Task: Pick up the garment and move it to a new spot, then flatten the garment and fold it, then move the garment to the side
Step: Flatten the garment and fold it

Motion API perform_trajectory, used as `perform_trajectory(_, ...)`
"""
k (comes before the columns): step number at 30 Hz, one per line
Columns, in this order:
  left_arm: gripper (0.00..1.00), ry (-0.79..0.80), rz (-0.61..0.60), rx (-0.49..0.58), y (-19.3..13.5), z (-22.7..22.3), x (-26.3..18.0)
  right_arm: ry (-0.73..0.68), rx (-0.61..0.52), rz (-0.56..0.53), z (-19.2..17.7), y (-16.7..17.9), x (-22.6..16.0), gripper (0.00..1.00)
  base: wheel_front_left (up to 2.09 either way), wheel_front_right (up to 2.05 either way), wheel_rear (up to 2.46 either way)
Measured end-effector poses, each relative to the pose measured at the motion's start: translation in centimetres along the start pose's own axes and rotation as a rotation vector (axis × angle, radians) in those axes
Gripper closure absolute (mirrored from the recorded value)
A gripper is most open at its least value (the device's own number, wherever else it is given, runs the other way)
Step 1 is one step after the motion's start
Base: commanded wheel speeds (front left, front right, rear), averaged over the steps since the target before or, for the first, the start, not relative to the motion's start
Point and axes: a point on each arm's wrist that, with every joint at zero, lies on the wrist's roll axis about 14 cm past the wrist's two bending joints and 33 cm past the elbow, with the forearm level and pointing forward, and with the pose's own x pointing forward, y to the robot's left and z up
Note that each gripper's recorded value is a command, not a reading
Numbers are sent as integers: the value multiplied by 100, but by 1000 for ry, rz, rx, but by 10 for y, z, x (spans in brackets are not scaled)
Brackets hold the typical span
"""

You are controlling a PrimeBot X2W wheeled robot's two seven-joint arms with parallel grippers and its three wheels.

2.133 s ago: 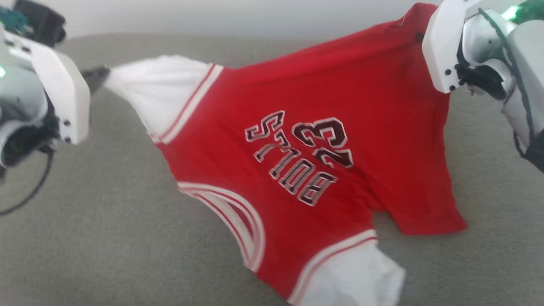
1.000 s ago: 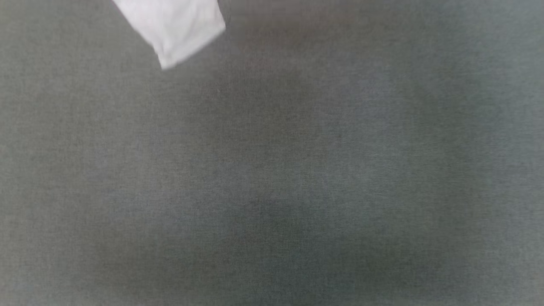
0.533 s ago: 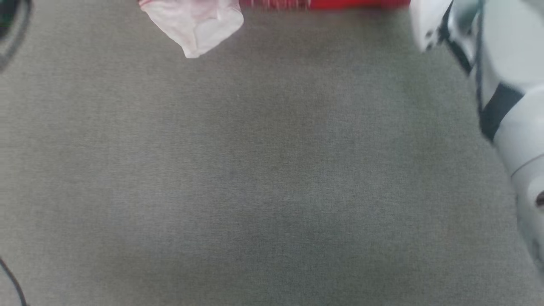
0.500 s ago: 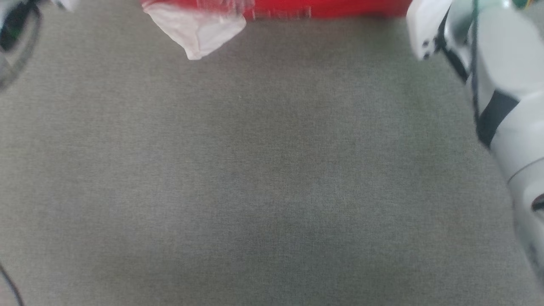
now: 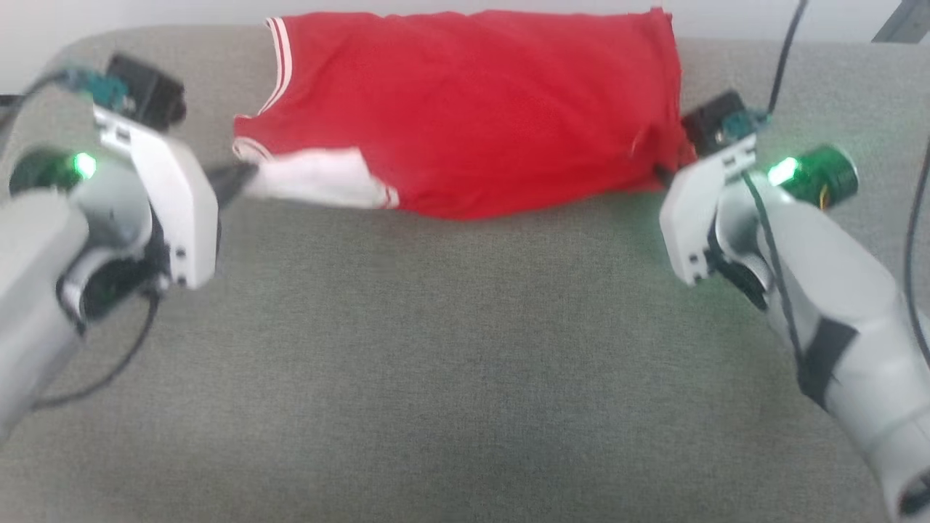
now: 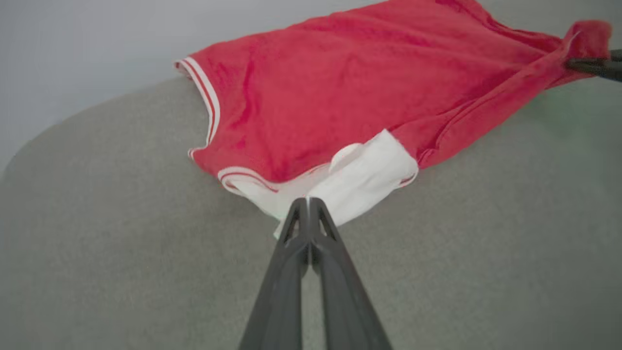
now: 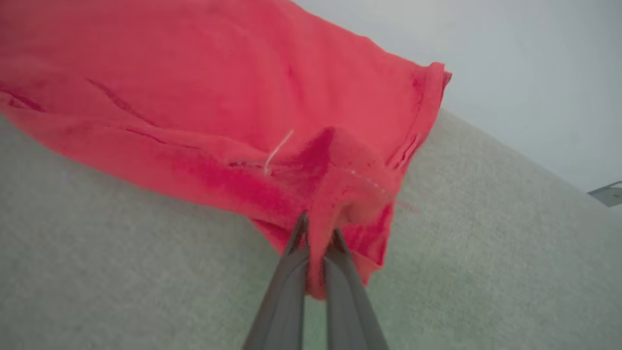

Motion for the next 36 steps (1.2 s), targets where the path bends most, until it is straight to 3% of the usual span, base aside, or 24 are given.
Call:
perform_trajectory(8,100,181,-31,-117,-29,-70,-35,141,38,132,-49,8,-40,100,0,0,0)
perform_trajectory(26,100,514,-112,-301,-94,-182,-102,380,167,301,-136,33,-121,100,0,0,0)
perform_trajectory(31,100,563,-111,-305,-97,-192,-109,417,192,331,-148,40,-136,100,0,0,0)
perform_trajectory(36,100,464,-63,-243,-76,-166,-100,360,194,302,-141,32,-137,100,0,0,0)
